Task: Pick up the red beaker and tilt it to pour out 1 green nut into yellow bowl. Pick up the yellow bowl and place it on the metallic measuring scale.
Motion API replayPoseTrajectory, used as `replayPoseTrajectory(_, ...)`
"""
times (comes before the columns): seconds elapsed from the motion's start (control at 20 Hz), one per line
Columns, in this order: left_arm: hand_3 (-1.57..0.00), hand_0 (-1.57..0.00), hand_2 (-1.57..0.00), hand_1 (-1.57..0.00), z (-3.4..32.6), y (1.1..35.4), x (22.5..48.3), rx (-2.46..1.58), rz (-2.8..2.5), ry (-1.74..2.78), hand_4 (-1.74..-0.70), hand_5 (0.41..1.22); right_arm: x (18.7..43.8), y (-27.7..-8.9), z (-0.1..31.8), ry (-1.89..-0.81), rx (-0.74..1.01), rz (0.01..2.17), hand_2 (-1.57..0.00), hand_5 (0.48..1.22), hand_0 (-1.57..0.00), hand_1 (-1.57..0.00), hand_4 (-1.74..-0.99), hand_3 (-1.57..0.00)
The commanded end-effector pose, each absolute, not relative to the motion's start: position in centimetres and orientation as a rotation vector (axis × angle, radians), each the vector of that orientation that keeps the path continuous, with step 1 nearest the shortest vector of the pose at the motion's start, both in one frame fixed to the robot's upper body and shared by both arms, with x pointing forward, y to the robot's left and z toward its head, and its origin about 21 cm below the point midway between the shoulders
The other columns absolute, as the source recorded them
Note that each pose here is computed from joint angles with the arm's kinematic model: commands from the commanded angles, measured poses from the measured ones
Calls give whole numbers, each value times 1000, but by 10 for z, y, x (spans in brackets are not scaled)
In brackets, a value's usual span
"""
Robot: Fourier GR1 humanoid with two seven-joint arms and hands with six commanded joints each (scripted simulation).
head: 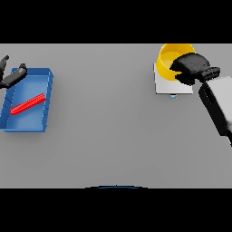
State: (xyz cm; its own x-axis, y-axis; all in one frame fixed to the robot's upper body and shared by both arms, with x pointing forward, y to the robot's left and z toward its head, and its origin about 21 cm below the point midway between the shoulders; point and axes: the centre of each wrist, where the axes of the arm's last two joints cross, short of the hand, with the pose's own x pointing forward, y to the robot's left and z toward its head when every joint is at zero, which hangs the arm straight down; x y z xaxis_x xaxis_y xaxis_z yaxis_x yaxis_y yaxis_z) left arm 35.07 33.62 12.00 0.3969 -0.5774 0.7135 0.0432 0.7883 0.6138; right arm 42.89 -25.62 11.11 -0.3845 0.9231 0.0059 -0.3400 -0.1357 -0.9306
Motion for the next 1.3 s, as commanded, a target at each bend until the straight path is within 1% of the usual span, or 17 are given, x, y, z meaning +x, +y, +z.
replayPoseTrajectory(0.0, 1, 1, 1, 1, 121, 334, 351, 552, -423, -1106, -864, 789, 429, -257, 105, -1150, -754, 1692, -1450, 1221, -1570, -1571, -1741, -1240)
replayPoseTrajectory(0.15, 1, 1, 1, 1, 119, 335, 350, 570, -428, -1095, -858, 804, 432, -262, 97, -1143, -740, 1667, -1398, 1221, -1571, -1571, -1741, -1342)
replayPoseTrajectory(0.2, 1, 1, 1, 1, 114, 333, 352, 561, -424, -1090, -859, 807, 433, -263, 96, -1135, -734, 1656, -1390, 1221, -1571, -1571, -1741, -1361)
replayPoseTrajectory(0.3, 1, 1, 1, 1, 117, 337, 351, 569, -422, -1090, -854, 807, 434, -266, 86, -1117, -732, 1642, -1382, 1221, -1571, -1571, -1741, -1384)
replayPoseTrajectory(0.5, 1, 1, 1, 1, 115, 333, 349, 557, -427, -1098, -845, 788, 436, -266, 80, -1091, -723, 1645, -1382, 1221, -1571, -1571, -1741, -1417)
replayPoseTrajectory(0.55, 1, 1, 1, 1, 115, 334, 350, 562, -430, -1090, -844, 783, 436, -266, 80, -1093, -716, 1649, -1374, 1221, -1571, -1571, -1741, -1448)
replayPoseTrajectory(0.6, 1, 1, 1, 1, 115, 334, 351, 562, -431, -1090, -842, 780, 436, -268, 79, -1086, -712, 1647, -1404, 1221, -1571, -1571, -1741, -1376)
replayPoseTrajectory(0.65, 1, 1, 1, 1, 117, 334, 350, 564, -437, -1091, -838, 779, 437, -269, 81, -1086, -711, 1639, -1437, 1221, -1565, -1496, -1741, -1249)
replayPoseTrajectory(0.7, 1, 1, 1, 1, 118, 333, 352, 557, -438, -1094, -836, 775, 437, -269, 80, -1079, -716, 1634, -1343, 1221, -1558, -1428, -1682, -1110)
replayPoseTrajectory(0.75, 1, 1, 1, 1, 116, 333, 352, 555, -438, -1086, -837, 773, 438, -265, 82, -1074, -708, 1629, -1178, 1145, -1471, -1285, -1632, -959)
replayPoseTrajectory(0.8, 1, 1, 1, 1, 117, 334, 350, 564, -437, -1092, -836, 774, 438, -266, 80, -1078, -692, 1611, -1007, 1074, -1335, -1125, -1592, -816)
replayPoseTrajectory(0.85, 1, 1, 1, 1, 116, 337, 352, 568, -432, -1086, -834, 771, 438, -265, 80, -1067, -687, 1594, -848, 1014, -1147, -958, -1559, -688)
replayPoseTrajectory(0.95, 1, 1, 1, 1, 116, 336, 350, 550, -425, -1099, -839, 764, 437, -267, 79, -1067, -661, 1574, -579, 923, -757, -673, -1513, -476)
replayPoseTrajectory(1.0, 1, 1, 1, 1, 116, 333, 353, 540, -429, -1106, -840, 764, 437, -268, 81, -1061, -652, 1566, -470, 890, -605, -556, -1496, -391)
replayPoseTrajectory(1.1, 1, 1, 1, 1, 113, 335, 351, 553, -435, -1081, -831, 754, 438, -265, 81, -1050, -656, 1578, -300, 847, -387, -380, -1476, -258)
replayPoseTrajectory(1.2, 1, 1, 1, 1, 117, 335, 351, 551, -426, -1096, -834, 750, 438, -269, 84, -1044, -655, 1596, -192, 824, -247, -243, -1448, -164)
replayPoseTrajectory(1.25, 1, 1, 1, 1, 117, 335, 353, 559, -424, -1092, -835, 752, 437, -268, 81, -1030, -651, 1606, -153, 817, -198, -194, -1435, -131)
